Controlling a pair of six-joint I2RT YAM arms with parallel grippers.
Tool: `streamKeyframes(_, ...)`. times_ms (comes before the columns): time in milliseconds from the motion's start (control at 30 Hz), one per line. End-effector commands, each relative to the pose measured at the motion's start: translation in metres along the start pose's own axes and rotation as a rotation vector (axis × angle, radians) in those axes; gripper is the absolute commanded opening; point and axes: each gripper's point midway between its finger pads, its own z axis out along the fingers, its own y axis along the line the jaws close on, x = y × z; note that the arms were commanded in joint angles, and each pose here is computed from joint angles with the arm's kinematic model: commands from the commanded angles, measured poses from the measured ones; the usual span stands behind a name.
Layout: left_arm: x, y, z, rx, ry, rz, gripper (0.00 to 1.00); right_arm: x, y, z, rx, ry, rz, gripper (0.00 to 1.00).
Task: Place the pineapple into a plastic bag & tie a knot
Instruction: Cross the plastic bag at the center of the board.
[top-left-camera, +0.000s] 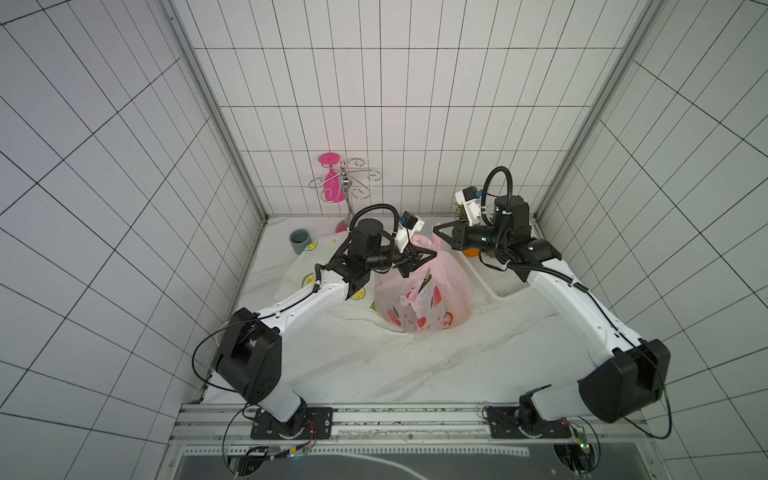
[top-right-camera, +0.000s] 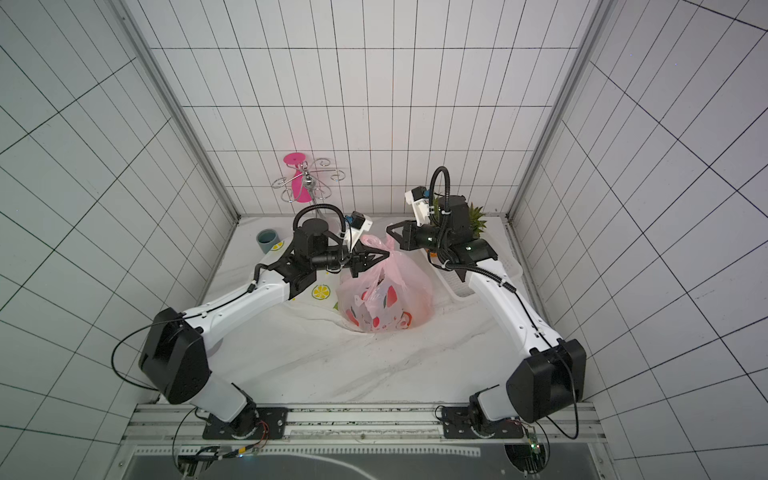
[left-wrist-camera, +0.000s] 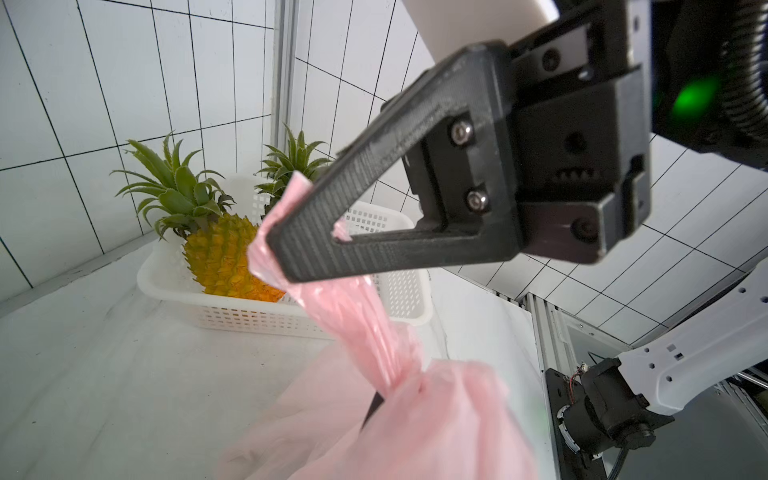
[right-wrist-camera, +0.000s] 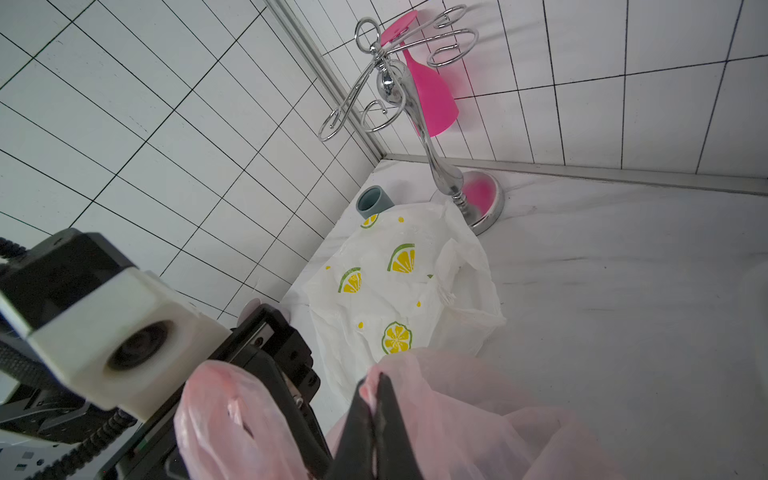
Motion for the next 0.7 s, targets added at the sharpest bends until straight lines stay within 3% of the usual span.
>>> streamKeyframes(0, 0.004, 0.003, 0.003, -0.007, 0.008, -0.003, 0.17, -0.041, 0.026, -0.017, -0.008, -0.095, -0.086, 0.00)
streamKeyframes(500, 0.023, 0.006, 0.003, -0.024, 0.058, -0.035, 0.24, -0.047, 0.030, -0.024, 0.002, -0.128, -0.120, 0.00)
streamKeyframes(567, 0.026, 0.009, 0.004, -0.037, 0.077, -0.039, 0.23, -0.046, 0.035, -0.029, -0.012, -0.134, -0.131, 0.00)
streamKeyframes(667, 0.027, 0.020, 0.005, -0.089, 0.089, -0.049, 0.12, -0.039, 0.048, -0.037, -0.056, -0.137, -0.153, 0.00)
